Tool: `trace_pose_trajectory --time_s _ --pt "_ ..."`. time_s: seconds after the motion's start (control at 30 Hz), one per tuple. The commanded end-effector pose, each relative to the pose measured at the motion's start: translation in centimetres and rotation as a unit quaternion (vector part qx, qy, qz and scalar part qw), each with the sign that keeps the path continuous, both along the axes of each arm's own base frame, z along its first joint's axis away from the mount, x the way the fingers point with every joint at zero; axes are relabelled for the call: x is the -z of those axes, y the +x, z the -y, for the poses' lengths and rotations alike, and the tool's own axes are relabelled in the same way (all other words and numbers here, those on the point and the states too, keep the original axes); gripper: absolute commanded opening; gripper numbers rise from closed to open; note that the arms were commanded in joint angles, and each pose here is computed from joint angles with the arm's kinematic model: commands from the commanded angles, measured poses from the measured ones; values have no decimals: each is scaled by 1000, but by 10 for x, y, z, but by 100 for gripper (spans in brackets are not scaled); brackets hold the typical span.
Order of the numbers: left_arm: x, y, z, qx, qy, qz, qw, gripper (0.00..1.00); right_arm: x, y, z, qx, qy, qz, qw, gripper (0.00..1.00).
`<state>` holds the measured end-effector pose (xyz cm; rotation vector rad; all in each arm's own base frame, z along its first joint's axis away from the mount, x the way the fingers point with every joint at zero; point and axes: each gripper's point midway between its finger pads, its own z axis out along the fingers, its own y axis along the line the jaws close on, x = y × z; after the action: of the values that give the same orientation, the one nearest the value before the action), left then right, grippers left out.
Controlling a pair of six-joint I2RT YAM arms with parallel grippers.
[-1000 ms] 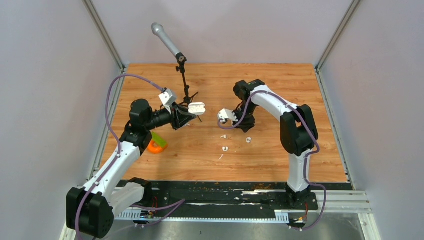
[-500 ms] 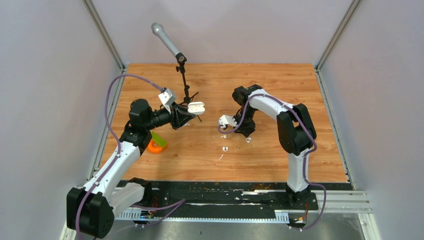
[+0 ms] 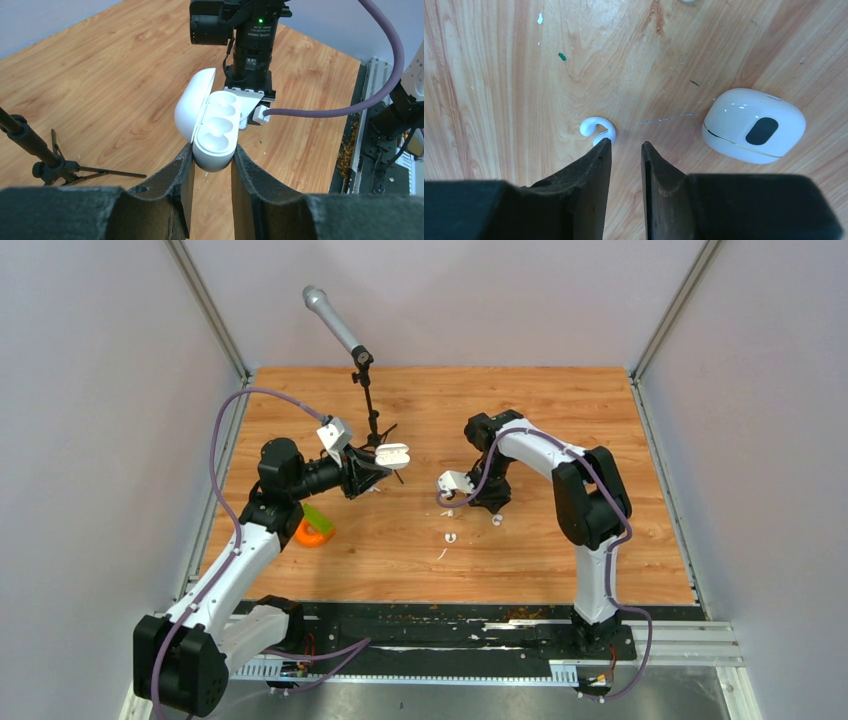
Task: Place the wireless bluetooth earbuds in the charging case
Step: Pick up the earbud from the center of the board.
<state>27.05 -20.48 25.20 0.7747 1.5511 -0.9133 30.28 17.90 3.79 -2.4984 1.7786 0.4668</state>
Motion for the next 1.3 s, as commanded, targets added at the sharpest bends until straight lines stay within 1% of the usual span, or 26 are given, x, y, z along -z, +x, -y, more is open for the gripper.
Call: trace_pose_trajectory --time_s 0.0,0.4,0.83,1.27 --pt "-8 2 -3 -5 0 28 1000 0 -1 -1 -5 -20 7 -5 1000 29" --pt "-7 3 -3 -7 0 28 1000 0 1 -8 0 -26 -1 -19 999 30" --pt "-7 5 -4 -9 2 27 1000 0 3 -6 -5 -29 4 -15 999 30" --pt "-4 6 -5 -14 5 26 1000 0 11 -9 1 -43 -10 -13 999 30"
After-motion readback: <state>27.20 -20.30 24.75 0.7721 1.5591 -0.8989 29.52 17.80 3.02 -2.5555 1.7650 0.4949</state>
